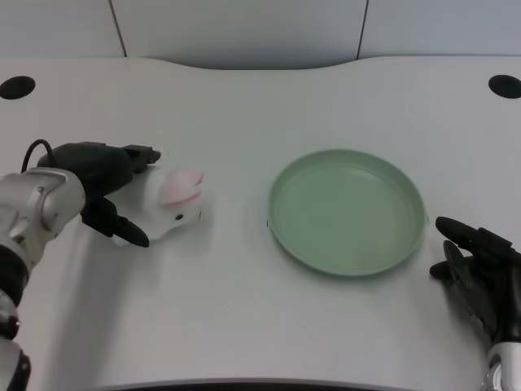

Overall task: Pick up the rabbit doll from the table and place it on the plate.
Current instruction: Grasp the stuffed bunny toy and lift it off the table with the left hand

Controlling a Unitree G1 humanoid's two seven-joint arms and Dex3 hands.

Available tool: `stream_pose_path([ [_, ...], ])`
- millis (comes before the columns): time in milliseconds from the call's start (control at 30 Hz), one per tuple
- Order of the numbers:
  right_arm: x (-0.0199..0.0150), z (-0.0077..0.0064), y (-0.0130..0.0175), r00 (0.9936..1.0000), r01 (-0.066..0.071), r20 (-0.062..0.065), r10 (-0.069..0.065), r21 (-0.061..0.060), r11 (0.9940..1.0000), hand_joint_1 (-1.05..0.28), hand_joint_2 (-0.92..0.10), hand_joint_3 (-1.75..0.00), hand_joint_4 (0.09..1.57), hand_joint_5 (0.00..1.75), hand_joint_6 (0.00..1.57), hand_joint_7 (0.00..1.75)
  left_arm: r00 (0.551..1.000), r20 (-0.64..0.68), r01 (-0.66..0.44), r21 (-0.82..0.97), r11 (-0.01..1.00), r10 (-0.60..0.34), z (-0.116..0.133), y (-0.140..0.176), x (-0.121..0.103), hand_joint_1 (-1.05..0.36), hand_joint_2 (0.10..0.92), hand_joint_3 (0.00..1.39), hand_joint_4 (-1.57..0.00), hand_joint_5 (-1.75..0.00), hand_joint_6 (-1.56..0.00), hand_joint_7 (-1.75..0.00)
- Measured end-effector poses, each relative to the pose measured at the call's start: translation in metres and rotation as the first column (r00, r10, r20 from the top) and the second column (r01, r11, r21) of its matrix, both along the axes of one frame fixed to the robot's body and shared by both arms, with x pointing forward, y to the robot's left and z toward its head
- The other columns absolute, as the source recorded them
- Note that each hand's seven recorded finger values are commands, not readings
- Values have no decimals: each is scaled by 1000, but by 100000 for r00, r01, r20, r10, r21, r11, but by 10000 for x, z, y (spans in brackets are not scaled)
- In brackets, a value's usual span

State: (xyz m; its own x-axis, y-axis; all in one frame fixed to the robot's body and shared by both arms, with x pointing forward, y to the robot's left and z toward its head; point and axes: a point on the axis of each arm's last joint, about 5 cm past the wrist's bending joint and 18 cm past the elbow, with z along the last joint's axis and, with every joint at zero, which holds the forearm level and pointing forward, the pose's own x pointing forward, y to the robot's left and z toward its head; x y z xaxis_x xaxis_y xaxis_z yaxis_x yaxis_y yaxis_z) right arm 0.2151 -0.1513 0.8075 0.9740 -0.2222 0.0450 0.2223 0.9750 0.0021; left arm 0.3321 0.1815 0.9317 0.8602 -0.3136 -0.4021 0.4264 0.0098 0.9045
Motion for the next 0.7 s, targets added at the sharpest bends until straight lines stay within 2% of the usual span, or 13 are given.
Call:
stream_pose_path([
  [100, -27, -15, -8, 99999, 319, 21, -319, 348, 99999, -337, -921, -295, 734, 1161, 1003, 14, 99922, -2604, -2918, 1693, 99943, 2962, -58, -68, 15, -1048, 919, 28, 0, -90, -2, -80],
  [167, -35, -17, -4, 99999, -86, 515, 83, 751, 99997, -335, -921, -294, 733, 1163, 1003, 13, 99904, -2401, -3591, 2587, 99902, 3653, -51, -90, 30, -1048, 920, 29, 1, -70, 0, -72],
  [267, -43, -22, -12, 99998, 382, 437, -387, 1219, 99992, -329, -921, -295, 731, 1165, 996, 10, 99864, -1764, -4749, 7655, 99593, 4897, -63, -149, 47, -1048, 921, 47, -1, -17, -3, -48],
  [367, -46, -23, -16, 99993, 985, 569, -997, 2066, 99974, -337, -921, -289, 735, 1171, 999, 11, 99898, 99, -4487, 13137, 99032, 4514, -115, -214, 36, -1048, 921, 56, 0, -6, -2, -44],
  [500, -42, -16, -11, 99965, 2260, 1299, -2285, 1888, 99957, -351, -921, -293, 734, 1176, 996, 10, 99931, 1893, -3473, 16928, 98496, 3199, -145, -274, 30, -1048, 906, 38, -12, -7, -4, -42],
  [600, -44, -17, -8, 99976, 1786, 1237, -1806, 1614, 99971, -356, -921, -297, 734, 1175, 996, 10, 99911, 3825, -2546, 21451, 97639, 1765, -138, -293, 38, -1027, 865, 9, -77, -40, -83, -79],
  [700, -48, -19, -12, 99982, 1216, 1431, -1243, 1860, 99975, -351, -921, -291, 740, 1179, 1004, 14, 99800, 6118, -2969, 22689, 97347, 1618, -152, -293, 33, -909, 779, 2, -163, -86, -184, -118],
])
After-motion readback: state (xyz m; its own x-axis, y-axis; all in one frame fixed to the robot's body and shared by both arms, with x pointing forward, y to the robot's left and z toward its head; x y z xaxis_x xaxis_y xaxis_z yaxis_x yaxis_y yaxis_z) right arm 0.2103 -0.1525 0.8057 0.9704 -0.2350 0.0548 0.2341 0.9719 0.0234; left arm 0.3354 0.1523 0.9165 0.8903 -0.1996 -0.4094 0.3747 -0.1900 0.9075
